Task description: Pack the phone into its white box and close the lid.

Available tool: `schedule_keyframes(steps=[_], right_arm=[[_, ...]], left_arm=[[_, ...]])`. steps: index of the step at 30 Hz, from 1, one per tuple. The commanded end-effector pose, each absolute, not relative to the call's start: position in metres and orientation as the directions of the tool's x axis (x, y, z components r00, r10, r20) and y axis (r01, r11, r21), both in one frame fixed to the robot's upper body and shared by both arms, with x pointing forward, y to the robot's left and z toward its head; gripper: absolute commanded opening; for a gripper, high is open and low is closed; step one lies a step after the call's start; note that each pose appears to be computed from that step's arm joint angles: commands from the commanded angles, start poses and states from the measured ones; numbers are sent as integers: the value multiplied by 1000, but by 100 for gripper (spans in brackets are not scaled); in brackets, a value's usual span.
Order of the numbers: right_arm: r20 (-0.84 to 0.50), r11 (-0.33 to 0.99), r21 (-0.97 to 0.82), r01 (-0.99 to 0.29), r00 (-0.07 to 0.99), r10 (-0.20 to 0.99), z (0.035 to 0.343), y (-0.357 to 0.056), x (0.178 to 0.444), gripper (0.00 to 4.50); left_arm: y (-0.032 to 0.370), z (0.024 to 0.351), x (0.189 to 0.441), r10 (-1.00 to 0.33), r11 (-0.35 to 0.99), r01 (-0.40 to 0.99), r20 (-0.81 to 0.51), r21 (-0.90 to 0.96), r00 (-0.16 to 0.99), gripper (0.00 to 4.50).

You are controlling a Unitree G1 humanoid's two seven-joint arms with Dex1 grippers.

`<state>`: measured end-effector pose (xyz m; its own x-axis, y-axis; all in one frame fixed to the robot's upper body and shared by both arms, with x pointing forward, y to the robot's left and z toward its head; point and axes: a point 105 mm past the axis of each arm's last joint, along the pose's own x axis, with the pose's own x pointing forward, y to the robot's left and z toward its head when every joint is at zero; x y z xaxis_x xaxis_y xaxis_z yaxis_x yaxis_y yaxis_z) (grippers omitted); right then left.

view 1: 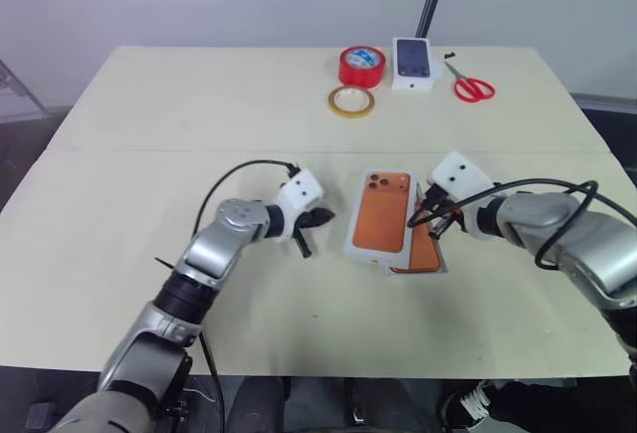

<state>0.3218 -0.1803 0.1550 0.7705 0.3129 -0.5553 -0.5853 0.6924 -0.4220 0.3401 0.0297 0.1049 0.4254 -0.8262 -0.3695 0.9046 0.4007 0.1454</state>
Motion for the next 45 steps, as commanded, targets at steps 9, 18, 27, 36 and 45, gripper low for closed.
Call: schedule_keyframes(steps=[9, 18, 27, 36, 45], right_arm=[[-559, 642, -453, -618, 758, 336, 164, -179, 312, 3], [-599, 624, -438, -648, 727, 335, 157, -183, 298, 3], [-611, 643, -434, -631, 731, 304, 153, -191, 295, 3], [-619, 653, -430, -624, 730, 291, 149, -196, 294, 3], [-627, 668, -426, -610, 731, 268, 144, -201, 294, 3]], left_arm=[[-13, 130, 307, -933, 198, 973, -280, 121, 225, 0], [-21, 130, 301, -939, 166, 979, -283, 119, 193, 0], [-30, 133, 309, -939, 187, 974, -269, 125, 214, 0], [-34, 135, 311, -941, 185, 975, -262, 125, 213, 0], [-31, 131, 313, -935, 204, 971, -268, 121, 230, 0]])
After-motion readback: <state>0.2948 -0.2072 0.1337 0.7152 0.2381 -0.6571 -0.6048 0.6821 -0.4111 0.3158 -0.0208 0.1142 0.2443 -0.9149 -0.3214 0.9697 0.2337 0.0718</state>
